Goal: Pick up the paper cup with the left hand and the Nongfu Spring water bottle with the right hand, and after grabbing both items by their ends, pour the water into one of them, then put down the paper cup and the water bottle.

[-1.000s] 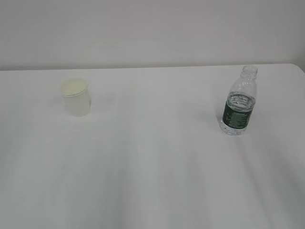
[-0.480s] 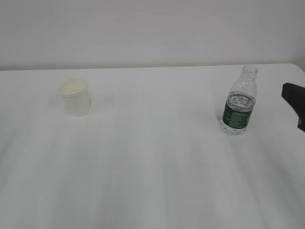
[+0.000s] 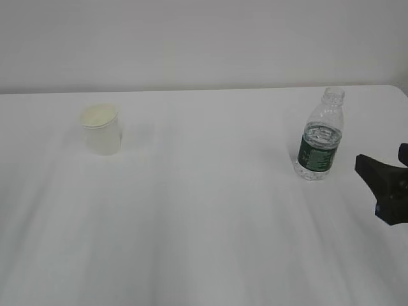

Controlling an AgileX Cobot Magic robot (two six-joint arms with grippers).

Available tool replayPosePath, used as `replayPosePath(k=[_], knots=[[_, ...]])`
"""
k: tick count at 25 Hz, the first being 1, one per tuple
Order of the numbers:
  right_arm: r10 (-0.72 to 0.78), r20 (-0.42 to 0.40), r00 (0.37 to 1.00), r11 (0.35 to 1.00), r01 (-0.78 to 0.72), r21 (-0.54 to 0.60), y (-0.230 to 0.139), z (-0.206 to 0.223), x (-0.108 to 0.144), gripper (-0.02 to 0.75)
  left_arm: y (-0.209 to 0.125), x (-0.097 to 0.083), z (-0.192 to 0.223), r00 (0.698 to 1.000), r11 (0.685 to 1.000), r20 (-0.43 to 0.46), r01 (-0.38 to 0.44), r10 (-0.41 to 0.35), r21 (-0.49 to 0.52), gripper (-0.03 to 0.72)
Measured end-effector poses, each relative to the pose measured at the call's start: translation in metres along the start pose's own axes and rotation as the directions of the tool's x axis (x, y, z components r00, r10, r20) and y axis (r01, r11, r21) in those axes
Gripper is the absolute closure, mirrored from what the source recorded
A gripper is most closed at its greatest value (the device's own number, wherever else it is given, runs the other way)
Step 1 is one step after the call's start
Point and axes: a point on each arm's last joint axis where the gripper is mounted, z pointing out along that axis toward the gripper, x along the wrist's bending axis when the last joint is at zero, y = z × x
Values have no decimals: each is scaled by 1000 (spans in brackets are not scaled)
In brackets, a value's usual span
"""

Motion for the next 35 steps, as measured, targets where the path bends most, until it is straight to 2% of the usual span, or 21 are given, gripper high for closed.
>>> replayPosePath(k=[5,12,15,18,22,26,32,35], knots=[[-5,-18,1000,999,4,-52,-9,-7,3,202,-22,-7,-2,998,999,43,-38,38,-19,196],[-19,-36,999,999,17,-46,-17,-12,6,202,-59,-8,-23,991,993,95,-89,96,-80,201],[-23,-48,999,997,20,-68,-22,-16,8,202,-60,-12,-25,983,990,139,-106,118,-94,202],[-25,-60,998,996,20,-82,-31,-20,10,202,-59,-15,-25,979,990,172,-93,110,-106,202],[-14,-74,997,994,6,-111,-37,-19,12,202,-60,-17,-26,974,989,194,-102,121,-107,202],[4,-87,996,998,-10,-66,-49,-10,13,202,-60,-18,-26,972,989,200,-101,121,-107,202],[39,-101,994,992,-27,122,-79,2,15,202,-60,-18,-26,972,989,202,-101,121,-107,202],[43,-102,994,989,-28,144,-83,3,15,202,-60,-18,-26,972,989,203,-101,122,-107,202]])
